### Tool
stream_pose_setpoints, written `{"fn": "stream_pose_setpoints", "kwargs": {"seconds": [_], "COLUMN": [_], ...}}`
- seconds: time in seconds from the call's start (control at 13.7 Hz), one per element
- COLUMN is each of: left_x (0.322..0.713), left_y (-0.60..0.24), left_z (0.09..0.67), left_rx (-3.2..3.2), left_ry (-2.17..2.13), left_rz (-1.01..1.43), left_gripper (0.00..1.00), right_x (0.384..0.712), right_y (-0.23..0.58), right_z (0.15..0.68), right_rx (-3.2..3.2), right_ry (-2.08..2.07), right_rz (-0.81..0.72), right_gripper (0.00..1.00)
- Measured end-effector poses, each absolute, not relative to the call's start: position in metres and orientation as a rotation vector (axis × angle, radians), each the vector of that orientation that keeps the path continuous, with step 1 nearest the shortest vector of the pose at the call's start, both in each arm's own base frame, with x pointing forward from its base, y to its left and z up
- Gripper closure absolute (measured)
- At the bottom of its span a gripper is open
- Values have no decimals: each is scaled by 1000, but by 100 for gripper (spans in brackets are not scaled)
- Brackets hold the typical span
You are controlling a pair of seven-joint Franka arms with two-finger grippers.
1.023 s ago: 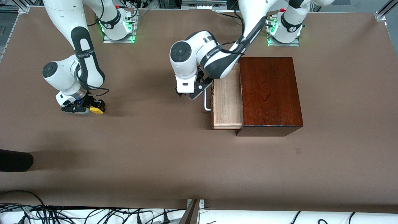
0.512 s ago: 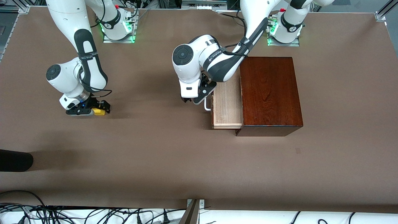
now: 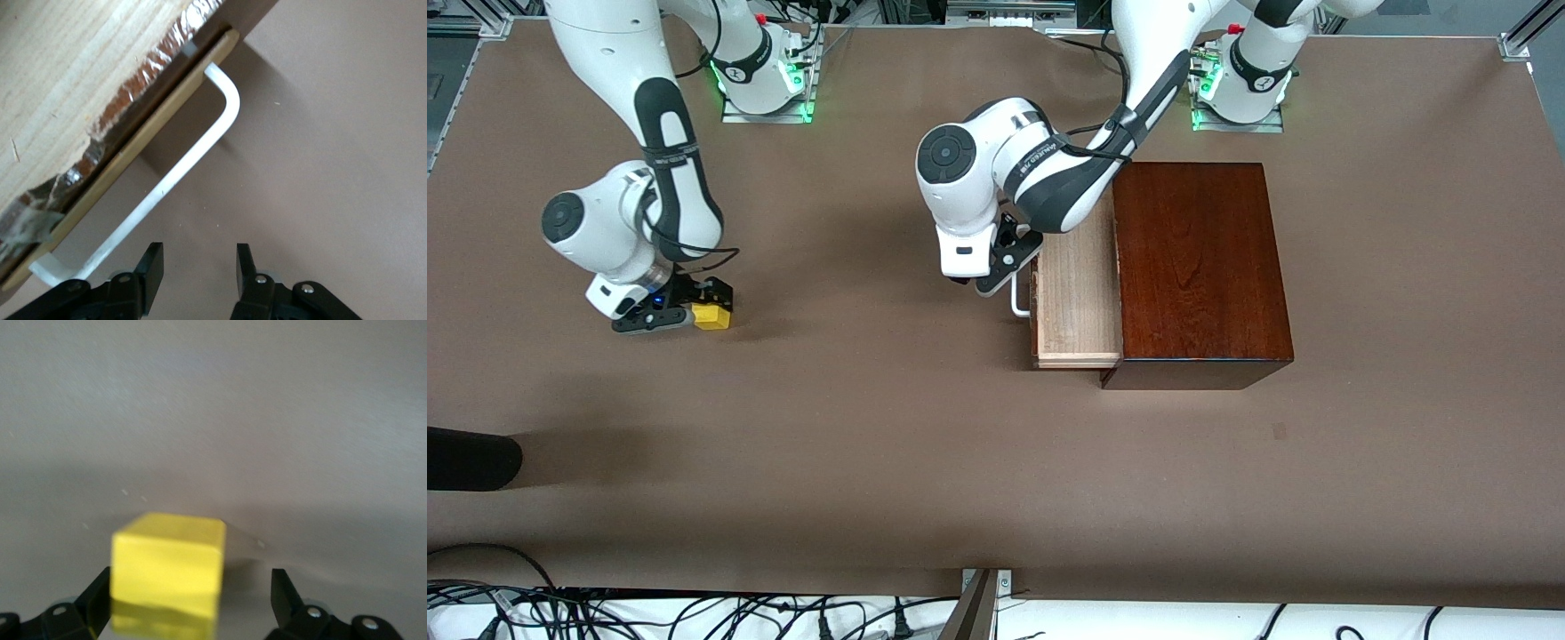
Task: Open drawer, take yellow block, close drawer
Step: 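Release the cube on the table with the right gripper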
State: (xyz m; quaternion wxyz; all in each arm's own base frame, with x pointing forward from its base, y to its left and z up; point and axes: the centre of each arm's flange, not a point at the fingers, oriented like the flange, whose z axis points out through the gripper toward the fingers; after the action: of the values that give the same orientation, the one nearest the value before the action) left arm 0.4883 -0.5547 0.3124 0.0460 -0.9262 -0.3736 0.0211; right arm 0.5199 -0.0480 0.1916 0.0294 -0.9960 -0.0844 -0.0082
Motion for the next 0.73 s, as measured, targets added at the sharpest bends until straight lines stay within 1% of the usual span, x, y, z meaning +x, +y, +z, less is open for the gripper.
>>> {"fn": "stream_pose_setpoints", "kwargs": {"seconds": [0.07, 0.29, 0.37, 0.51, 0.73], "left_x": [487, 495, 501, 512, 520], "left_y": [-555, -548, -543, -532, -523], "left_z": [312, 311, 310, 310, 309], "left_rx": [-2836, -2832, -2826, -2816, -2803], "left_ry": [-1120, -1113, -1120, -1135, -1154], "left_rz": [66, 58, 56, 57, 56], "left_gripper": [55, 90, 99, 99, 99], "right_x": [521, 524, 526, 537, 567], "right_y": [-54, -54, -52, -53, -60], "right_z": [199, 215, 219, 234, 278], "right_rx": [-3063, -3045, -3034, -3014, -3013], "right_ry": [-272, -324, -340, -380, -458], "right_rz": [-8, -11, -2, 28, 40], "right_gripper": [0, 0, 0, 0, 0]}}
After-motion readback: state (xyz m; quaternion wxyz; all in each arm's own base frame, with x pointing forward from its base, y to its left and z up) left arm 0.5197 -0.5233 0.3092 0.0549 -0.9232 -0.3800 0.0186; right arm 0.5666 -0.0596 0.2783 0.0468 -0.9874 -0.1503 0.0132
